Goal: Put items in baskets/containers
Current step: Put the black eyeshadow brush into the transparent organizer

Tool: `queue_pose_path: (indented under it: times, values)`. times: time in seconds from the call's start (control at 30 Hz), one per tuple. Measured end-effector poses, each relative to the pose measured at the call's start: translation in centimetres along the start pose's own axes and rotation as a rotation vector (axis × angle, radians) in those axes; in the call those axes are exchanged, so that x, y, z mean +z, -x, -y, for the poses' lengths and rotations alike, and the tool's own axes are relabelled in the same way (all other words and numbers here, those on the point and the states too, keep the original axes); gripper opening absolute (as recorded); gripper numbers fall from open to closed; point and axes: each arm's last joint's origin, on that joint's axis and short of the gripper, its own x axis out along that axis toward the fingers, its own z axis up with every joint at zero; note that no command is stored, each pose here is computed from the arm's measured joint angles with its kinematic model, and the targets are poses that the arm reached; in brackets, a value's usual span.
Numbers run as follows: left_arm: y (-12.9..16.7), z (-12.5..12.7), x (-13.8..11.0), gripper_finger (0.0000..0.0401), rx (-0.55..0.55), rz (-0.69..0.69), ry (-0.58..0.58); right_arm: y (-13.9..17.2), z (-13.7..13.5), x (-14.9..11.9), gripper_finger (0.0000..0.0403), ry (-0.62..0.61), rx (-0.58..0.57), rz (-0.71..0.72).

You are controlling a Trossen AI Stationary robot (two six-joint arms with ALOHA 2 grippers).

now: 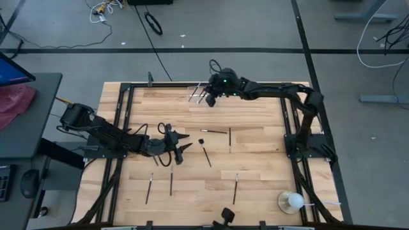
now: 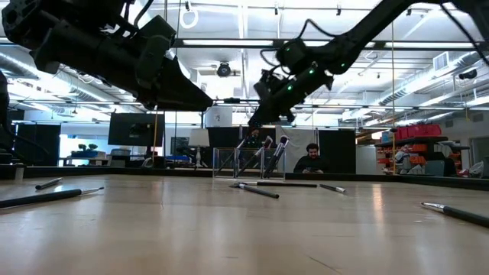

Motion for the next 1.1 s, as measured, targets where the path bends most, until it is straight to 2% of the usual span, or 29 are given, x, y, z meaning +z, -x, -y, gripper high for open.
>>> queue_pose_path:
  times: [0.1,0.43,0.83,0.97,1.1]
  values:
    - [0.0,0.0,0.0,0.0192,0.0,0.0,-0.003,-0.8,0.1,-0.1,0.0008,-0.004,0.0,-0.025]
    - [0.0,0.0,0.0,0.0193,0.0,0.001,-0.004,-1.0,1.7,-0.6,0.0033,-0.133,0.037,-0.054]
    - [0.0,0.0,0.0,0.0193,-0.001,0.001,0.001,-1.0,2.4,-1.0,0.0076,-0.149,0.047,-0.079]
    - [0.0,0.0,0.0,0.0193,-0.001,0.001,0.001,-0.9,3.5,-1.0,0.0097,-0.145,-0.019,-0.072]
    - [0.0,0.0,0.0,0.0193,-0.001,0.001,0.001,-0.4,4.4,-0.3,0.0112,-0.081,-0.103,-0.025]
